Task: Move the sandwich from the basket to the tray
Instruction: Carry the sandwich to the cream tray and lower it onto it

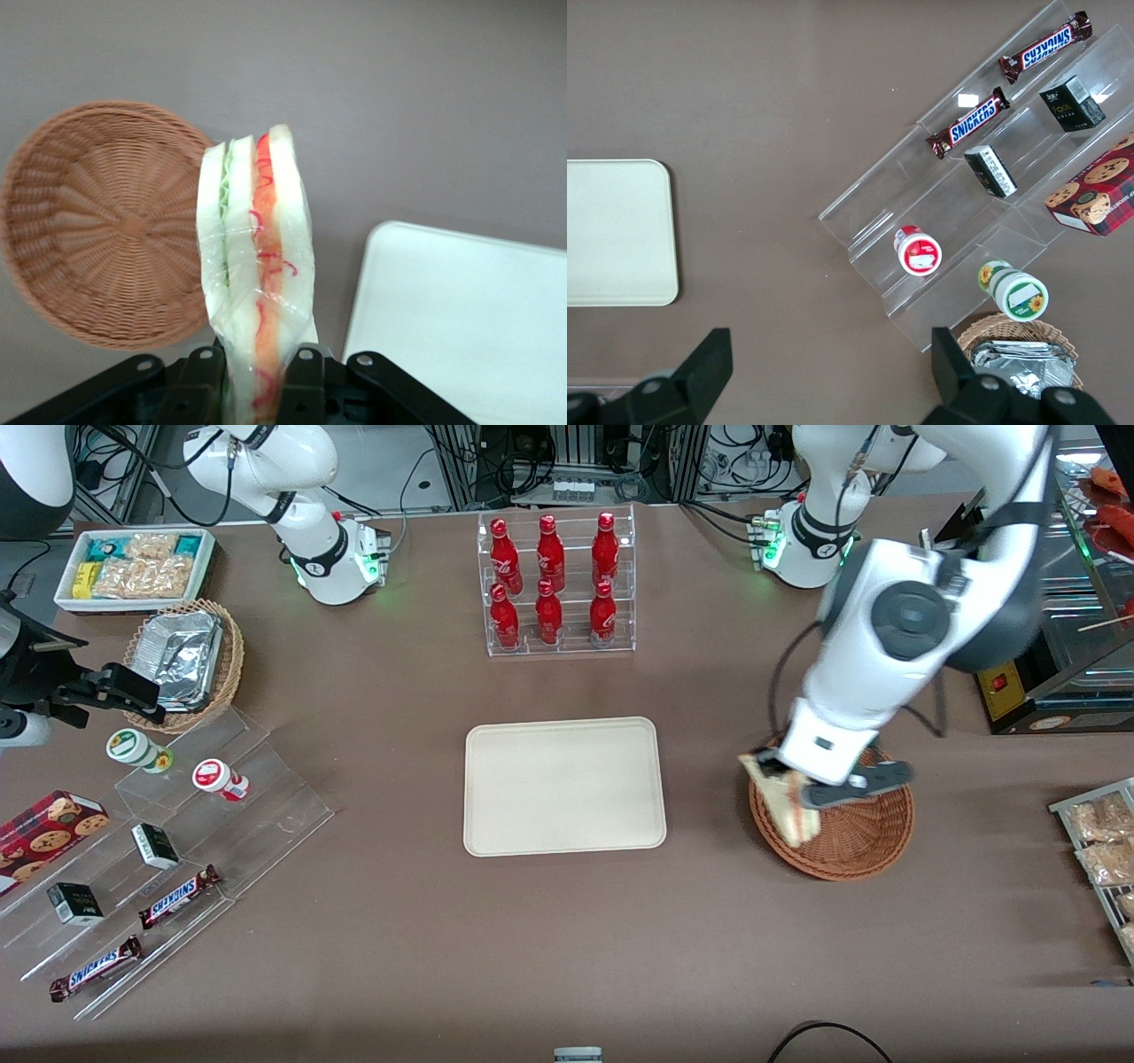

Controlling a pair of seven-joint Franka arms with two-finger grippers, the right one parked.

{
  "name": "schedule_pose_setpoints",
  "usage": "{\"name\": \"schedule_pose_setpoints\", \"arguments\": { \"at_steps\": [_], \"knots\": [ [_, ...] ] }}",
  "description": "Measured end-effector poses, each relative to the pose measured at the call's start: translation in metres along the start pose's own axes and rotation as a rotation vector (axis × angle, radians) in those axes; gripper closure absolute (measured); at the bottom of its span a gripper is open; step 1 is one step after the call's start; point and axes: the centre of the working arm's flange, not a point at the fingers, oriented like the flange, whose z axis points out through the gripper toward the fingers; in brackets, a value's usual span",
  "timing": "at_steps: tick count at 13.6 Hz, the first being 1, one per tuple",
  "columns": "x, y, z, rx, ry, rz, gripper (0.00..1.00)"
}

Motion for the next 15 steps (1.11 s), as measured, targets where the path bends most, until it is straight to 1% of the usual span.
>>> {"name": "schedule_pose_setpoints", "arguments": {
  "at_steps": [3,7,9,12,15],
  "knots": [
    [-0.036,0.083,0.023,-0.002,-0.019,0.097,0.81],
    [-0.069,0.161,0.068,0.006,-0.051,0.164,0.81],
    [-0.085,0.191,0.095,0.016,-0.069,0.174,0.81],
    [-0.111,0.232,0.141,0.0,-0.066,0.218,0.81],
    [-0.129,0.248,0.178,0.013,-0.072,0.252,0.81]
  ]
}}
